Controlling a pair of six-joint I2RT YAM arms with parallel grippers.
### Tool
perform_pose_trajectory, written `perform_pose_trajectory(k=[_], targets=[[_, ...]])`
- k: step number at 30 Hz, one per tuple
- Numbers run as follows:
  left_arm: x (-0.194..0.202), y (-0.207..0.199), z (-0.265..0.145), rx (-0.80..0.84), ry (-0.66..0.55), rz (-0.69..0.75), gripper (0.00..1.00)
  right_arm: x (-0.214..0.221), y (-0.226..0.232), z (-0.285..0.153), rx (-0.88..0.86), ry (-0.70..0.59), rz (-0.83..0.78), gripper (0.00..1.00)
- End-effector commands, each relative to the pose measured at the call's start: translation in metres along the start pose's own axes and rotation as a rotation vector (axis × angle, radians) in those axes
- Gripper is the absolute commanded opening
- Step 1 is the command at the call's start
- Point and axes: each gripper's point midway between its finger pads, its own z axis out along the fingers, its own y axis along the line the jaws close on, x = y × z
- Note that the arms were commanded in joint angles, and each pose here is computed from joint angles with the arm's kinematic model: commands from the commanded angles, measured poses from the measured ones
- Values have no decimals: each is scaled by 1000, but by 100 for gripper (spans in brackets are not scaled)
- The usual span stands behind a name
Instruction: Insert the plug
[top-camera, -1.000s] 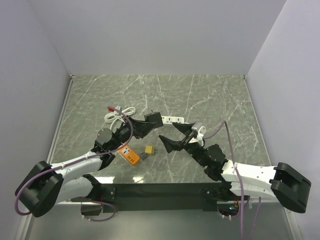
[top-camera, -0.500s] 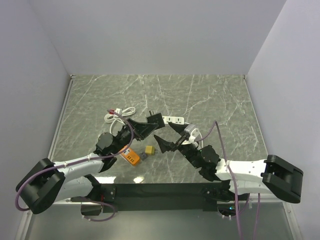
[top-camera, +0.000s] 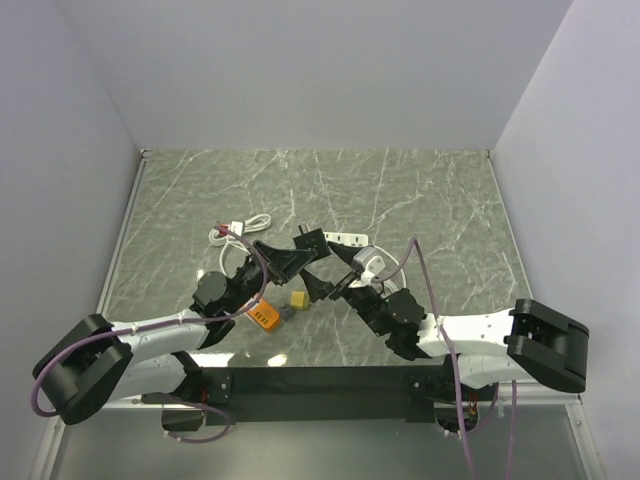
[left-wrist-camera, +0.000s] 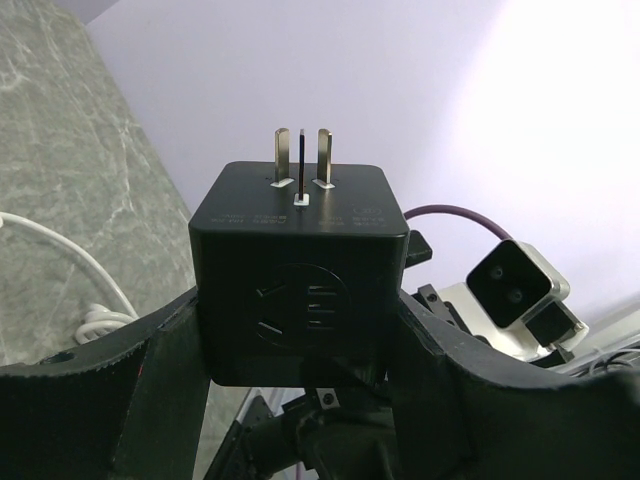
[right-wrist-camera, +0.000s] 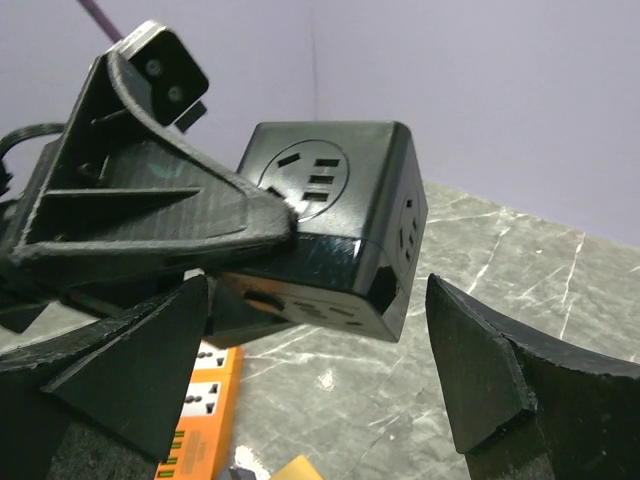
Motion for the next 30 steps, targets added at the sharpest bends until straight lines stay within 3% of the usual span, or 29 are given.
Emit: perform_pose_trajectory(k=[1, 10, 13, 16, 18, 22, 25, 26, 27, 30], targets=[[-12, -25, -2, 102, -64, -35, 1, -32, -1, 14, 43, -94, 17, 95], [-7, -31, -5, 131, -54, -61, 1, -26, -6, 27, 102, -77, -13, 92], [-5, -33, -4, 133, -43, -53, 1, -21, -8, 28, 112, -74, -20, 87], [-4, -33, -5, 139, -39, -58, 1, -19, -12, 28, 139, -80, -19, 54], [-2, -35, -5, 151, -31, -53, 1, -19, -19, 27, 179, -75, -18, 0], [3, -30, -5, 147, -13, -44, 7, -25, -29, 22, 221, -79, -47, 0], [2, -28, -5, 140, -22, -17, 39, -31, -36, 20, 236, -60, -68, 0], [0, -26, -5, 134, -30, -5, 73, -31, -38, 18, 237, -33, -82, 0], [-3, -24, -7, 118, -44, 17, 96, -31, -45, 18, 247, -17, -88, 0], [-13, -20, -9, 87, -71, 76, 99, -32, -56, 14, 245, 29, -63, 0]])
